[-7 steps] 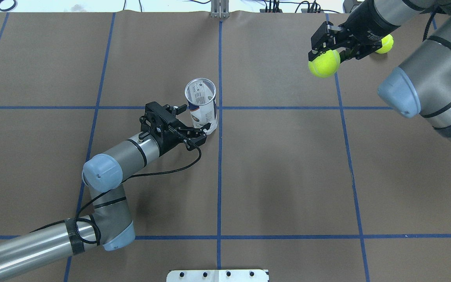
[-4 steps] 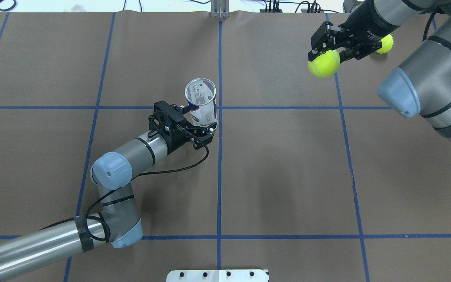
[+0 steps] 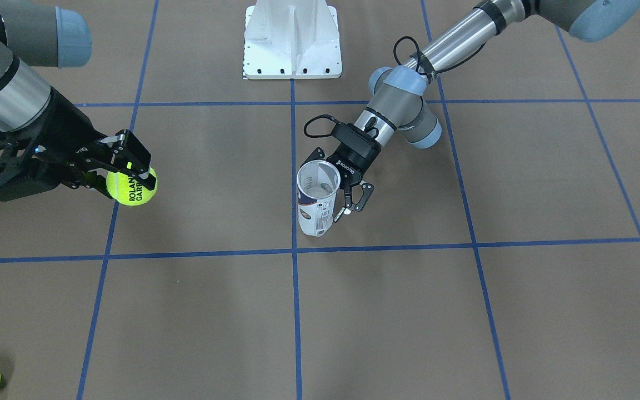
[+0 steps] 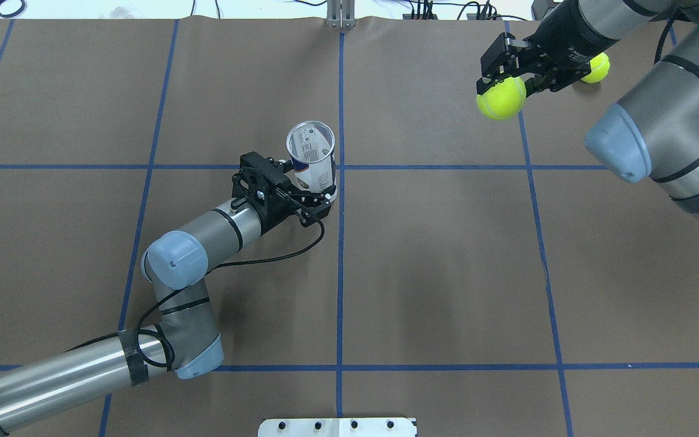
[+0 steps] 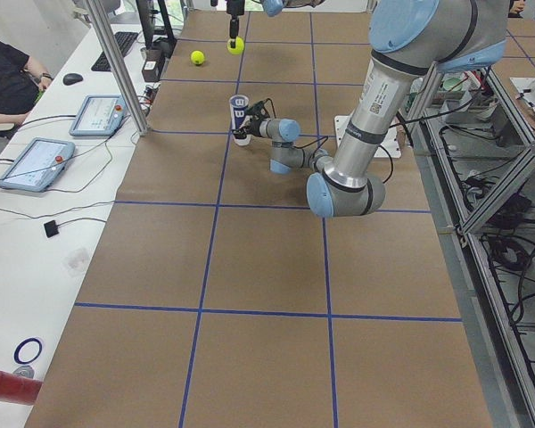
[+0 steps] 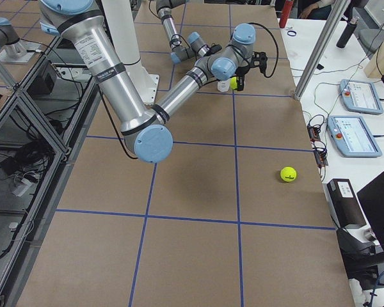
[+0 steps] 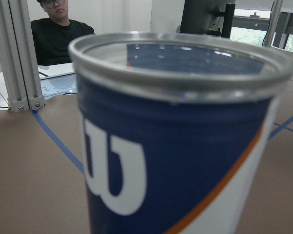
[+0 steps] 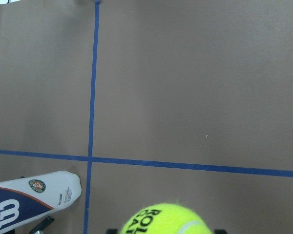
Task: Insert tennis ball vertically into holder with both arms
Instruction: 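Carry the ball with the right gripper over the can's open top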
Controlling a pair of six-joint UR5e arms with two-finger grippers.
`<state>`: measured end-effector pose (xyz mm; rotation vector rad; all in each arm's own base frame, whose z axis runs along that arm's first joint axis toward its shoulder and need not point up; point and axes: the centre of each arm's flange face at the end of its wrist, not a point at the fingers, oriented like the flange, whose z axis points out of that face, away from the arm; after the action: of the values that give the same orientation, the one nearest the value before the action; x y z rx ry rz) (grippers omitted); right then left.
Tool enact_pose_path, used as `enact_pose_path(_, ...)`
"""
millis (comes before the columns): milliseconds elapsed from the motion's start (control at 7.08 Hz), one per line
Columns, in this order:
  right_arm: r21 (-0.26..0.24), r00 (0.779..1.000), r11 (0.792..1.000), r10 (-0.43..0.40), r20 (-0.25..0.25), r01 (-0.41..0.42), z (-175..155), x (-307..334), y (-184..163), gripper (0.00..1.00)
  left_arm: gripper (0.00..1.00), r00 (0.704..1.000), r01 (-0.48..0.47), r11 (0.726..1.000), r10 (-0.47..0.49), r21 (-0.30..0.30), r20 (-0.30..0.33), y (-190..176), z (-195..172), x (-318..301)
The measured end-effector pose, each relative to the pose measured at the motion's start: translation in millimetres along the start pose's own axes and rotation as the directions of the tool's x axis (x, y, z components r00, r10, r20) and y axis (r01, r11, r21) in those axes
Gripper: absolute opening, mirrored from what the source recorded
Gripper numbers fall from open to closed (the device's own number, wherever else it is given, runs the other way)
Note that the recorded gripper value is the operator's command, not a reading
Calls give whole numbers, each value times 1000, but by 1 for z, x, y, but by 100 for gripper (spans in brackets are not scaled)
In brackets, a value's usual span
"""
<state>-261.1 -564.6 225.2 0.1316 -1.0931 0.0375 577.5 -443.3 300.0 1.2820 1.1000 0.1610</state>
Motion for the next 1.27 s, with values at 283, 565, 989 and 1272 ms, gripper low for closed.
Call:
enact_pose_path(283, 0, 1000, 1000, -11, 9, 11, 0, -10, 1, 0, 99, 1000, -1, 1000, 1, -4, 3, 2, 3, 0)
enact_pose_path(565, 0, 999, 1000, -30, 24, 30, -2, -25, 2, 0, 99, 1000, 2, 1000, -2, -1, -1, -3, 12, 8)
enact_pose_path(989, -7, 998, 1000, -27, 63, 28, 2, -75, 12, 0, 98, 1000, 2, 1000, -2, 0, 0, -5, 18, 11)
enact_pose_path(1272, -3, 996, 1000, -5, 92, 5, 8, -123, 26, 0, 91, 1000, 2, 1000, -2, 1, 0, -6, 18, 11)
